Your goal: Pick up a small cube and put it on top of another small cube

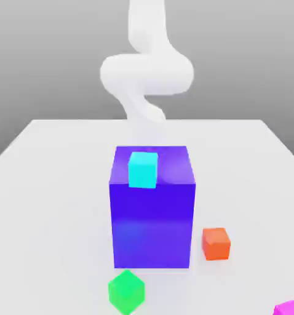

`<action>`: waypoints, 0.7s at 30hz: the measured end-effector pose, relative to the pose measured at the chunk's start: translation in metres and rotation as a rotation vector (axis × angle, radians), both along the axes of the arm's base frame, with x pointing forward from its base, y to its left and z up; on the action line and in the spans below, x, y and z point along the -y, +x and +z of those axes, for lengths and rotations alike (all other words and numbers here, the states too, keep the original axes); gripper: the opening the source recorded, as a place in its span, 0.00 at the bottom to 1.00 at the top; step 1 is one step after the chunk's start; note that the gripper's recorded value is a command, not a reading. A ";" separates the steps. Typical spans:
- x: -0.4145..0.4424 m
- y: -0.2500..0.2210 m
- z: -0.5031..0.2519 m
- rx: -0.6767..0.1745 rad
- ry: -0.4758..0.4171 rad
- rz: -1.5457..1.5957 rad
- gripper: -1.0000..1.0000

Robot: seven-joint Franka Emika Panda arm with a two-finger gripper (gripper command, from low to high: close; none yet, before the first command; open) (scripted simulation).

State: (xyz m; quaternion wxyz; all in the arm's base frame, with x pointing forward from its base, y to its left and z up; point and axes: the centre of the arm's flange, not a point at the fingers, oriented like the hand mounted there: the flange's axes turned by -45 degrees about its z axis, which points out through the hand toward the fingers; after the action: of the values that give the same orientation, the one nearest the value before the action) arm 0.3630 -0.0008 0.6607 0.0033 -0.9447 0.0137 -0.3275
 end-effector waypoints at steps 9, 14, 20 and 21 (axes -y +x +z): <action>0.005 0.014 -0.225 -0.550 0.023 -0.058 0.50; 0.005 0.013 -0.276 -0.617 0.026 -0.066 0.00; 0.006 0.011 -0.285 -0.664 0.028 -0.071 0.00; 0.006 0.011 -0.273 -0.665 0.028 -0.071 0.00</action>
State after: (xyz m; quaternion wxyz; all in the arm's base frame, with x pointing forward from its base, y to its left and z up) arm 0.3735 -0.0065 0.3878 0.0001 -0.9987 0.0514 -0.0008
